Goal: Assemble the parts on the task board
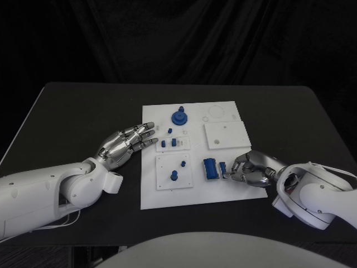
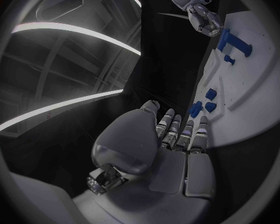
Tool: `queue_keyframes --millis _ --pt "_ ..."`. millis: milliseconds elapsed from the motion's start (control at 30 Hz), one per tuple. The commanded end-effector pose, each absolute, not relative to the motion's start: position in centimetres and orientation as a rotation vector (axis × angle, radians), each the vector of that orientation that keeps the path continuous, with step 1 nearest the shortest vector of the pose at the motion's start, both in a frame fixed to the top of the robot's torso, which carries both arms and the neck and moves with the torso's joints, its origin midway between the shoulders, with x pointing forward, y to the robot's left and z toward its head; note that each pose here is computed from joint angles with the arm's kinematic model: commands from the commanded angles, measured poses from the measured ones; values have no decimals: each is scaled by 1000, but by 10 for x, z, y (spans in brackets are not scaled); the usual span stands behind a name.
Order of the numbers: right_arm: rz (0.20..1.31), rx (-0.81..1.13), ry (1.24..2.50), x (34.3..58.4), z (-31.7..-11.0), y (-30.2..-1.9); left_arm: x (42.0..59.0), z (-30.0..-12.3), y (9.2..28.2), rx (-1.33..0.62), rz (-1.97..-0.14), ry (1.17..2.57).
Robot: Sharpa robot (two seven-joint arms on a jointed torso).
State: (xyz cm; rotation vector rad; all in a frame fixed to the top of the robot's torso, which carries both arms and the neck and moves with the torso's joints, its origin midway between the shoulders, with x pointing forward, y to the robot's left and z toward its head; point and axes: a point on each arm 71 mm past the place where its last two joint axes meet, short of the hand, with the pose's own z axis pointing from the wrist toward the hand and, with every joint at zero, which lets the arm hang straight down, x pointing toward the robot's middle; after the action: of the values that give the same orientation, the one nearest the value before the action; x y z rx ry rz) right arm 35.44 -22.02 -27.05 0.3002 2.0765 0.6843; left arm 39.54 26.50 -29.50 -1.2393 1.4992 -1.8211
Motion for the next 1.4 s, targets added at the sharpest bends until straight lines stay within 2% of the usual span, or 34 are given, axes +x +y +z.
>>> queue_keyframes --millis 33,300,800,1400 --pt "746 309 1983 354 -264 -215 395 -292 265 -1214 -1861 1443" --pt "775 296 1972 355 -263 -205 394 -293 265 -1220 -1858 1446" --pt "735 237 2041 362 -273 -195 393 -295 263 -1224 -1865 1451" --pt "705 199 2063 366 -277 -194 392 -297 261 -1228 -1867 1456"
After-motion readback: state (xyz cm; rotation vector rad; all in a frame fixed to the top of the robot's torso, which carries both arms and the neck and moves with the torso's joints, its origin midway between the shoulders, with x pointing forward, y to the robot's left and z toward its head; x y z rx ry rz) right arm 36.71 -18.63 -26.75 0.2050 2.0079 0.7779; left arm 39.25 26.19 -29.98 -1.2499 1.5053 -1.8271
